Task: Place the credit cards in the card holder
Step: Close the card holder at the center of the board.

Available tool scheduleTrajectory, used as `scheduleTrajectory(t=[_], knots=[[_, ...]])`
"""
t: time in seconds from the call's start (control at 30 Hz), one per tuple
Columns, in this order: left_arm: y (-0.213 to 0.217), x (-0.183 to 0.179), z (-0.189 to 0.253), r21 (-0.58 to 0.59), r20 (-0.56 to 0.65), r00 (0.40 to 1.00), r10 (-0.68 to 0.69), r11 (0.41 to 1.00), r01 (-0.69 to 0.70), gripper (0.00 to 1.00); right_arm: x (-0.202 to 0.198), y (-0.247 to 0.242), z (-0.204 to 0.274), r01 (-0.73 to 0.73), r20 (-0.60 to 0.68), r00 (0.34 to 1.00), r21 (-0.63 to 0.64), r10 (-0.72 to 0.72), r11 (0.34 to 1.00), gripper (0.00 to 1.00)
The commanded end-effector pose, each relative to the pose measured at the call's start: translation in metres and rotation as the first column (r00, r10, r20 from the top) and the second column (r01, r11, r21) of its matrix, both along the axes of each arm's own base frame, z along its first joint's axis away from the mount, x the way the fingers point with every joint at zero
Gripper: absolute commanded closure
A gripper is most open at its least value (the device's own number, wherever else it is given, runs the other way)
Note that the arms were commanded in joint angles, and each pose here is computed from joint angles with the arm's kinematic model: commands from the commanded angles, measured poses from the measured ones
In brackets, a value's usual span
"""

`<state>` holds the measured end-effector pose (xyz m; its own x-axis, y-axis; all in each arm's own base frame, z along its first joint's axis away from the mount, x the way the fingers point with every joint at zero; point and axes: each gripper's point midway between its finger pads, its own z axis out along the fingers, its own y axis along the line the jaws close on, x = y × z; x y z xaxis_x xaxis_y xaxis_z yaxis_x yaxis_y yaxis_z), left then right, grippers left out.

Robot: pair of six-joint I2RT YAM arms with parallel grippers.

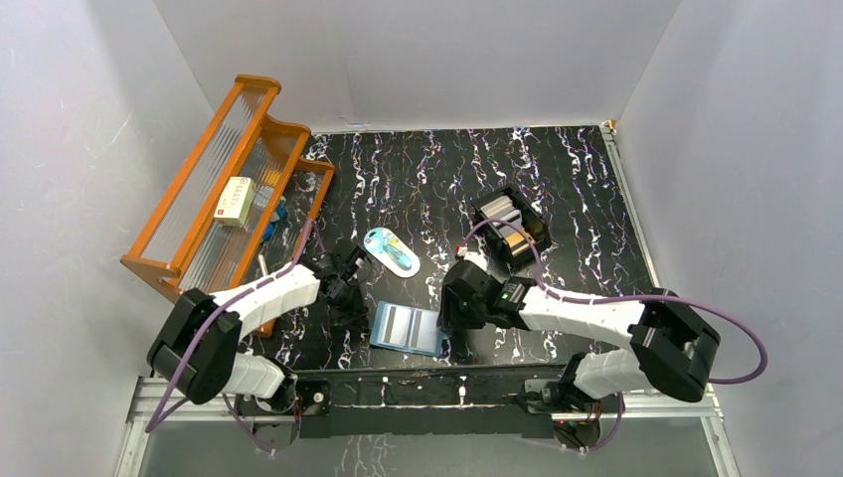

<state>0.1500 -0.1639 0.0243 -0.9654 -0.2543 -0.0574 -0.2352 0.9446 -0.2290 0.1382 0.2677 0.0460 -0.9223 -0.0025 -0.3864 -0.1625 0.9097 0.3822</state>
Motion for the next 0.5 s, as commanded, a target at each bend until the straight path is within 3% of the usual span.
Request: scheduleTrajectory(t=[0.0, 0.2, 0.47], knots=[[-0.024, -0.009, 0.002, -0.149, -0.04, 0.997, -0.063, 0.987, 0.056, 0.83, 0.006, 0.001, 0.013, 0.025, 0.043, 0.999, 0.035, -0.026, 0.999, 0.52], [-0.068, -0.006, 0.031, -0.447, 0.045, 0.996, -0.078, 0.89, 0.09, 0.83, 0.008, 0.0, 0.014, 0.021, 0.069, 0.997, 0.054, -0.025, 0.998, 0.58], [-0.093, -0.007, 0.055, -0.598, 0.1, 0.99, -0.096, 0.79, 0.137, 0.8, 0.01, -0.01, 0.008, 0.052, 0.079, 0.995, 0.067, -0.057, 0.996, 0.62]])
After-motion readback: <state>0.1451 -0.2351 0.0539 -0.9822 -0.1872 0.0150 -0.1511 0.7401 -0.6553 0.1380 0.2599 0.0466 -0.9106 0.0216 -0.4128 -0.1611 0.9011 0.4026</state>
